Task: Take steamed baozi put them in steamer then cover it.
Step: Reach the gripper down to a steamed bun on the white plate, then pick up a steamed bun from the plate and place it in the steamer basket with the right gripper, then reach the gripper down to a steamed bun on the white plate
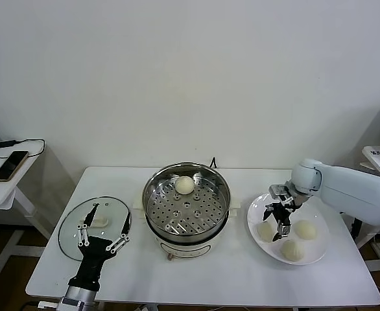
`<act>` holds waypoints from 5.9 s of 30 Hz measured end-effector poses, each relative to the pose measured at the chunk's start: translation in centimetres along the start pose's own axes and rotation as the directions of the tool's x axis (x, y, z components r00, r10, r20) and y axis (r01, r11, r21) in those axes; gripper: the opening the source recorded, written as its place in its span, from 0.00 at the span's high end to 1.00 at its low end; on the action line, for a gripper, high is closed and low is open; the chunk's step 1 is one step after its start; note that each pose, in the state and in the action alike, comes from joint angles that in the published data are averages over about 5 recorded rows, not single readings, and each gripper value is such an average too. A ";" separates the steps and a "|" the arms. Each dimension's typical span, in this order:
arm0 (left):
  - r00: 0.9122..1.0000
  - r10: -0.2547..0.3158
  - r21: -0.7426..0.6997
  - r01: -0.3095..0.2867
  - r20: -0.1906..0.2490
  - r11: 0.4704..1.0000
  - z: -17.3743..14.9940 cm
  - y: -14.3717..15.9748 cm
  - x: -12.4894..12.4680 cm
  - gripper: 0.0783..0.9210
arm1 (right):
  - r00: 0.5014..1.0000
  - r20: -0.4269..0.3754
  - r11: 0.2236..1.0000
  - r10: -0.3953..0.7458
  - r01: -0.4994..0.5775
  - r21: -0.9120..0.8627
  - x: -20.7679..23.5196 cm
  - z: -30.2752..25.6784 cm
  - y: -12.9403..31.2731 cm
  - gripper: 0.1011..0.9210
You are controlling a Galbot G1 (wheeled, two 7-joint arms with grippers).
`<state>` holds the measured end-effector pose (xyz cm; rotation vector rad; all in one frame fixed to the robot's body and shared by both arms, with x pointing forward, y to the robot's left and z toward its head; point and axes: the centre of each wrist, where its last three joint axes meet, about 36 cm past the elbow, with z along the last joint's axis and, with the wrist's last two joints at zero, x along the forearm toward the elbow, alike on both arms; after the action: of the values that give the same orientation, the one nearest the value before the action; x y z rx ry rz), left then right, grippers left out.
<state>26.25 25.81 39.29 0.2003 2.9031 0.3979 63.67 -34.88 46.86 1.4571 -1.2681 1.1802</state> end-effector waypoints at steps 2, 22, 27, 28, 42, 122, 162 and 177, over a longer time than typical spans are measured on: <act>1.000 -0.002 0.003 0.002 0.003 1.000 -0.1 0.0 0.0 0.12 | 1.000 0.000 1.000 0.004 -0.004 -0.002 -0.2 0.1 0.1 0.19; 1.000 -0.009 0.008 0.009 0.020 1.000 -0.5 0.5 -0.5 0.12 | 0.999 0.019 0.997 0.044 -0.045 0.055 7.0 -1.6 -1.2 0.34; 1.000 -0.003 0.006 0.003 0.026 1.000 -0.7 0.5 -0.6 0.12 | 0.998 0.022 0.990 0.062 -0.064 0.126 13.0 -5.5 -2.9 0.35; 1.000 -0.002 0.007 0.001 0.028 1.000 -0.7 0.5 -0.6 0.12 | 0.998 0.022 0.987 0.066 -0.068 0.143 14.2 -6.5 -3.1 0.34; 0.999 0.007 0.015 -0.008 0.041 1.000 -1.2 0.1 -0.9 0.12 | 0.997 0.033 0.938 0.063 -0.071 0.339 21.9 -22.5 -3.9 0.36; 0.999 -0.005 -0.001 0.005 0.044 1.000 -1.0 -0.1 -0.5 0.12 | 0.995 -0.096 0.986 0.039 -0.023 0.167 19.3 -8.1 -2.0 0.12; 0.999 -0.029 -0.025 0.030 0.023 0.999 -0.9 0.2 0.0 0.12 | 0.988 -0.077 0.989 -0.131 0.136 0.061 1.3 3.3 4.0 0.20; 0.999 -0.035 -0.024 0.036 0.031 0.999 -1.1 0.1 0.0 0.12 | 0.992 -0.074 0.989 -0.099 0.106 0.106 3.7 2.4 3.1 0.34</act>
<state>26.07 25.65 40.36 0.1498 2.8664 0.4202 61.03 -38.27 50.07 1.5298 -1.0837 1.2359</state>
